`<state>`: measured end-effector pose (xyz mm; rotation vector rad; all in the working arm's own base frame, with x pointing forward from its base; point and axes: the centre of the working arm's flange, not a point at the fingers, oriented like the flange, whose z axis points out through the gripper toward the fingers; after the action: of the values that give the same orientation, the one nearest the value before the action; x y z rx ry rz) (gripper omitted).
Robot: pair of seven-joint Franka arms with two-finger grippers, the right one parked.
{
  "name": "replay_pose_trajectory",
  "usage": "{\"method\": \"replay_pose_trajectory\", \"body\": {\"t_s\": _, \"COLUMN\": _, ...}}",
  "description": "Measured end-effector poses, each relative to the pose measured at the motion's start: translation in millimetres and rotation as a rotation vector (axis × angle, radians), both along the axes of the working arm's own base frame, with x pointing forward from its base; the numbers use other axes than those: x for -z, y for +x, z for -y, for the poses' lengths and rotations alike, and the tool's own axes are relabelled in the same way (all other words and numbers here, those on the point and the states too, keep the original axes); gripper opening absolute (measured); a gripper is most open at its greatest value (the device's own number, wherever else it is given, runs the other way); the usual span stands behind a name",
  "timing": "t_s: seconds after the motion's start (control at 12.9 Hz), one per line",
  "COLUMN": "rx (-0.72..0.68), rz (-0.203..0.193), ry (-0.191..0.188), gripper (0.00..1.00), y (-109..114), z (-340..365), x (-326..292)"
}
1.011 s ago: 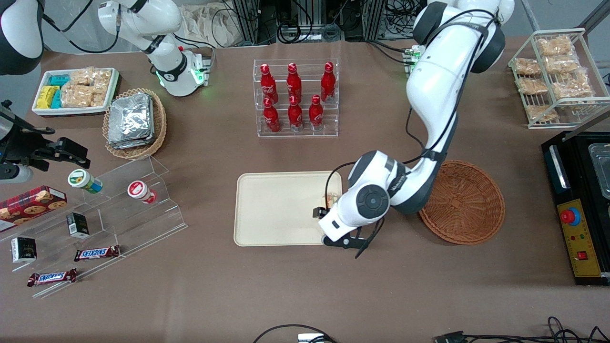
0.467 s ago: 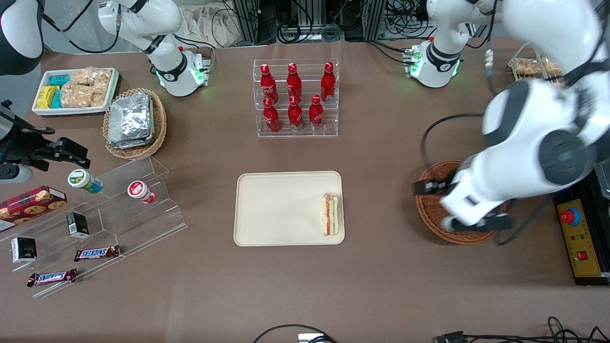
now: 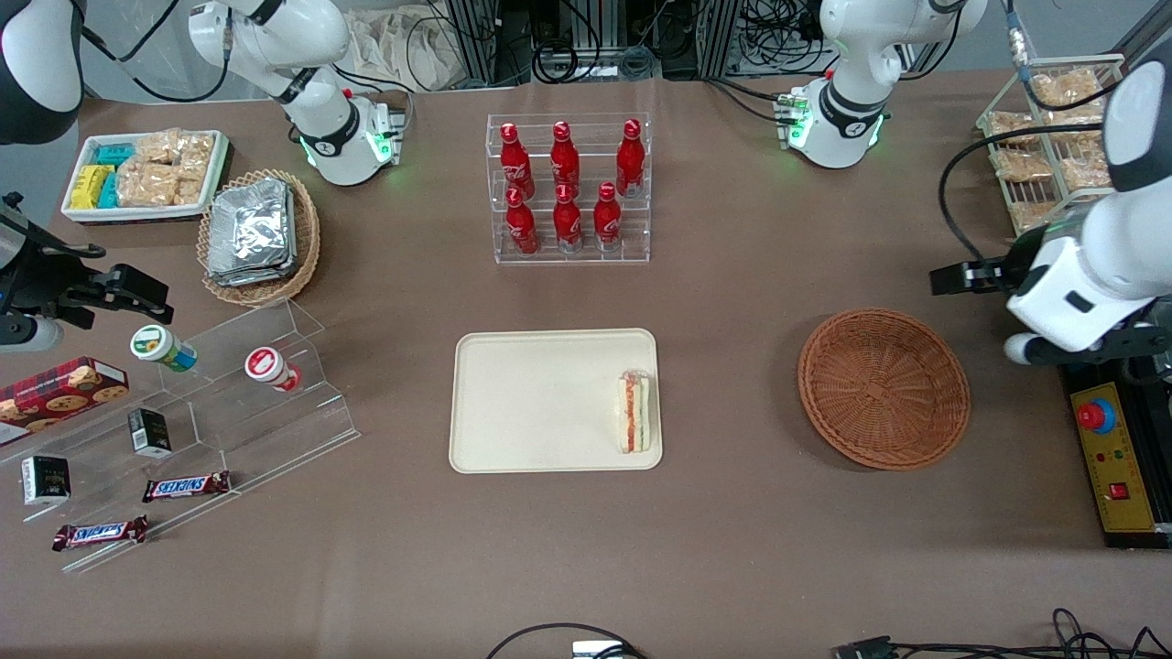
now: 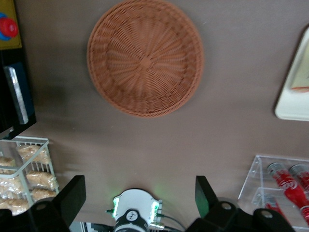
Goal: Place sandwich from basket to tray
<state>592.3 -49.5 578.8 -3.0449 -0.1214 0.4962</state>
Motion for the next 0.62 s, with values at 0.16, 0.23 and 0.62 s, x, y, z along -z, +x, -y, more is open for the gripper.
{"method": "replay_pose_trajectory", "body": {"t_s": 0.16, "rx": 0.013, "rz": 0.017, "ry": -0.015, "gripper": 1.00, "y": -4.2, "z": -28.0, "x": 10.0}}
{"method": "replay_pose_trajectory", "body": {"t_s": 0.23, "rx": 0.023, "rz": 0.034, "ry": -0.019, "gripper": 1.00, "y": -6.3, "z": -34.4, "x": 13.3}}
{"method": "replay_pose_trajectory", "body": {"t_s": 0.62, "rx": 0.071, "rz": 0.145, "ry": -0.011, "gripper": 1.00, "y": -29.0, "z": -15.5, "x": -0.6}}
